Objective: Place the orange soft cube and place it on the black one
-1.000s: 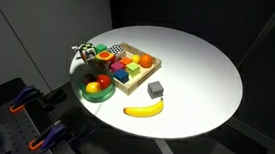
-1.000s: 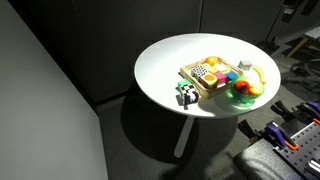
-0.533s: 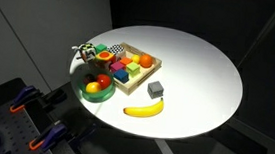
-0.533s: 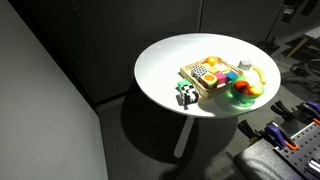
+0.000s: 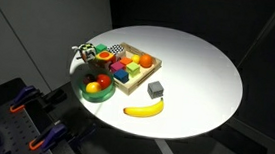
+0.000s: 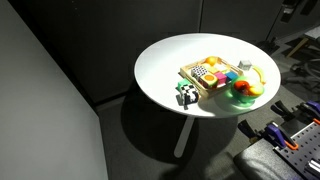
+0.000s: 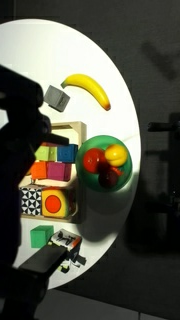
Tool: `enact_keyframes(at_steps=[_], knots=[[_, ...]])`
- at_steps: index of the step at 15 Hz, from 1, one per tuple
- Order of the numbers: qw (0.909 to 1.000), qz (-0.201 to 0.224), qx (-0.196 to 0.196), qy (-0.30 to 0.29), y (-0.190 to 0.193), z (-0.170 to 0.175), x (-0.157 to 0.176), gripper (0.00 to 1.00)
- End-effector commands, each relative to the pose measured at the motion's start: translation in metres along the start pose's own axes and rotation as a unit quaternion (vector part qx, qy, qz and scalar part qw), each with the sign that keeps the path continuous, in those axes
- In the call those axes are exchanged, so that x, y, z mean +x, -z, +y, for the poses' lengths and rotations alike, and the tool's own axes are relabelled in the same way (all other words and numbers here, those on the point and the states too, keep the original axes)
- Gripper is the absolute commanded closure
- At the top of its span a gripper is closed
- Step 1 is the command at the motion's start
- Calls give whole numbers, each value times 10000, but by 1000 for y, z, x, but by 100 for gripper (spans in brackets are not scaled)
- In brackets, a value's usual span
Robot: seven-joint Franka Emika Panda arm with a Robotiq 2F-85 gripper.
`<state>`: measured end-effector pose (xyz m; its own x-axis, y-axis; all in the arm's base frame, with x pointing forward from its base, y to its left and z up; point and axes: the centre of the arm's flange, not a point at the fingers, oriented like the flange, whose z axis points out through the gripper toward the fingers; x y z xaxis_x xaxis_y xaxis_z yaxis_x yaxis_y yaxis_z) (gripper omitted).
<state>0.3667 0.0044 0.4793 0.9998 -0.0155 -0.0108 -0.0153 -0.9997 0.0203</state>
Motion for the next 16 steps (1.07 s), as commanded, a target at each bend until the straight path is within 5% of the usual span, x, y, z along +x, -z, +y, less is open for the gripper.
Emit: enact_keyframes(at_steps=[1, 8, 16], knots=[[9997, 180, 78, -145, 8, -6, 18, 0], [9990, 363, 163, -193, 10, -26, 61, 0], [9993, -144, -98, -341, -13, -47, 116, 0]])
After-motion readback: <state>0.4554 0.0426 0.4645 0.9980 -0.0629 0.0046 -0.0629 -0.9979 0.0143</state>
